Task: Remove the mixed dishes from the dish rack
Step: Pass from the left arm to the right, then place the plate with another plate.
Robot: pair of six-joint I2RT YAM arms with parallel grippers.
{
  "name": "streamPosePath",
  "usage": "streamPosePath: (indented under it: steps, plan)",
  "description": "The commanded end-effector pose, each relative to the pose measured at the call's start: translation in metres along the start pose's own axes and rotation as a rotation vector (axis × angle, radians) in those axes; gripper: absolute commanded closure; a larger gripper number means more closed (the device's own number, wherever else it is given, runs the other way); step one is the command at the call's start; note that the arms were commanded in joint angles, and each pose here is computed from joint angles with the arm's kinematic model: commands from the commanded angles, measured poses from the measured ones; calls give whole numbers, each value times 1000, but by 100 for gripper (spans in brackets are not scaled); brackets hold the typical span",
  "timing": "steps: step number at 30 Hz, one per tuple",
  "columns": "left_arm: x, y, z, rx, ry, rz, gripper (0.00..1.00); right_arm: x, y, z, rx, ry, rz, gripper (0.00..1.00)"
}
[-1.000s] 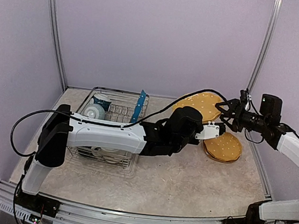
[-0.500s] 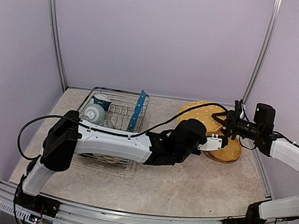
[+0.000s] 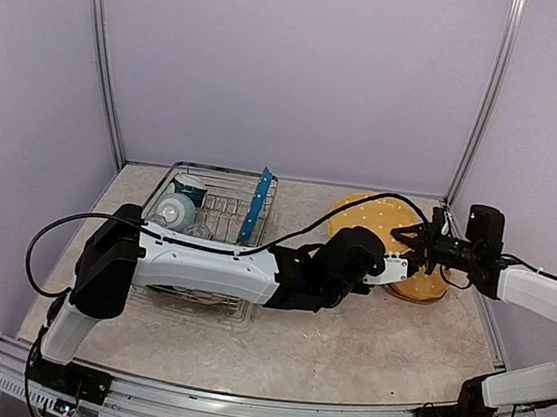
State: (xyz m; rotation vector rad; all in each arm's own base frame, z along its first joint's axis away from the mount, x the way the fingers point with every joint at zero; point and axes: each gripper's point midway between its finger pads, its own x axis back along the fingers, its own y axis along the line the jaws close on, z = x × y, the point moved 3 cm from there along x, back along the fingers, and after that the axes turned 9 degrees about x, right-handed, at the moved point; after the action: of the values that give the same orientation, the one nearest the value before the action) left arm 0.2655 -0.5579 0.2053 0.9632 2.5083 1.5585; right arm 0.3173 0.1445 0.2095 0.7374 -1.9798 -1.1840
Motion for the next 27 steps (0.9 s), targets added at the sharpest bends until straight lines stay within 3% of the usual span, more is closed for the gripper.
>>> streamPosePath:
  steps: [1, 4, 7, 11, 18, 22, 27]
  plan:
    - [37, 67, -15, 332, -18, -5, 26, 17, 41, -30, 204, -148, -130, 100]
    - [49, 70, -7, 413, 7, 70, 10, 22, 39, -37, 210, -164, -135, 100]
    - [66, 80, -4, 506, 11, 154, 1, 31, 29, -46, 218, -187, -101, 100]
    - [91, 105, 3, 705, 19, 291, 1, 56, -6, -61, 239, -243, 30, 100]
    - [145, 207, 49, 1148, -22, 452, 1, 97, -68, -64, 224, -263, 241, 100]
    - [165, 260, 98, 1413, -1, 453, 1, 108, -90, -64, 188, -260, 275, 100]
    - [182, 298, 162, 1675, 8, 508, 1, 102, -106, -62, 161, -205, 281, 100]
